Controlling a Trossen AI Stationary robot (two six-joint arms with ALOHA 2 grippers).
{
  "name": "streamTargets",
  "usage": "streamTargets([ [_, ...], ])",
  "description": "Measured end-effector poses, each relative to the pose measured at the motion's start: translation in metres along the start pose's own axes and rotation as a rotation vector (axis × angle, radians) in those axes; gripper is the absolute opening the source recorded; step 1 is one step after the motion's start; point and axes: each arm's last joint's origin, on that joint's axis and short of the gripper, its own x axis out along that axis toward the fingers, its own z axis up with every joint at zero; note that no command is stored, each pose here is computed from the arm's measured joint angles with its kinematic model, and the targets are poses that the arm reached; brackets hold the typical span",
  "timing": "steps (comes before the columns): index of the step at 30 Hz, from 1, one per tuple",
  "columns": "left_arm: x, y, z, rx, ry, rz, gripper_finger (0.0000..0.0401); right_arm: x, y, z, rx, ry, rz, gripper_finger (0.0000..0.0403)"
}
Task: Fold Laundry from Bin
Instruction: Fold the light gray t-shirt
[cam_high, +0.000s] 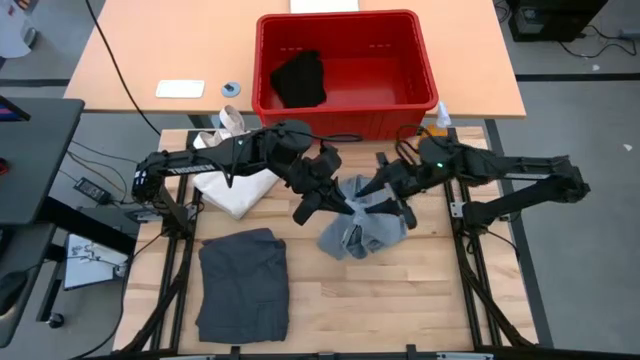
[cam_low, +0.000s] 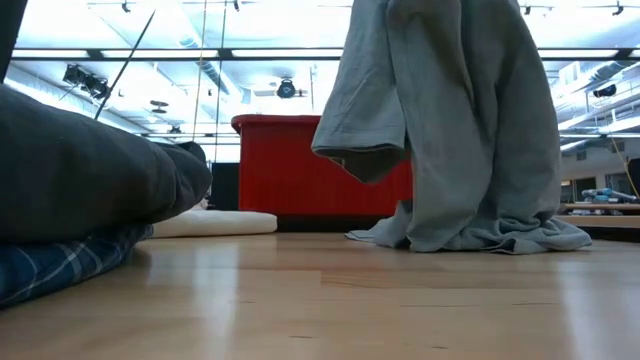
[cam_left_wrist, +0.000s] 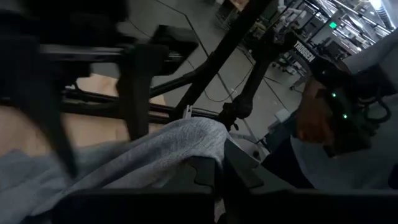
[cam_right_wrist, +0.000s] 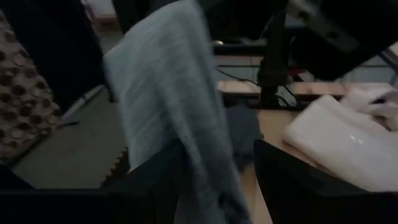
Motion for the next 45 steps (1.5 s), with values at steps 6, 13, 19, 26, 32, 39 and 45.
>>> streamTargets([
  [6,0.007,-0.011,-0.005,0.027,0.022,-0.043,0.0011,0.021,-0.013,0.006,-0.004,-0.091,0.195,0.0229],
  [13,0.01,-0.016,-0.007,0.029,0.032,-0.055,0.0011,0.049,-0.017,-0.005,0.041,-0.038,0.353,0.029],
  [19,0.008,-0.014,-0.006,0.043,0.029,-0.049,0.0011,0.062,0.001,-0.006,-0.015,-0.056,0.445,0.0276],
  [26,0.006,-0.011,-0.006,0.039,0.029,-0.032,0.0011,0.057,0.01,-0.005,-0.021,-0.048,0.372,0.0092],
  [32,0.001,-0.004,-0.003,-0.052,0.003,0.055,0.0013,0.034,0.012,-0.009,0.084,0.052,0.266,0.0018],
  [39,-0.006,0.004,0.002,-0.069,-0.059,0.156,0.0088,-0.016,0.024,-0.003,0.102,0.049,0.075,0.0009],
  [45,-0.01,0.011,0.005,-0.04,-0.095,0.246,0.0183,-0.056,0.033,-0.008,0.178,0.079,-0.078,0.0009],
])
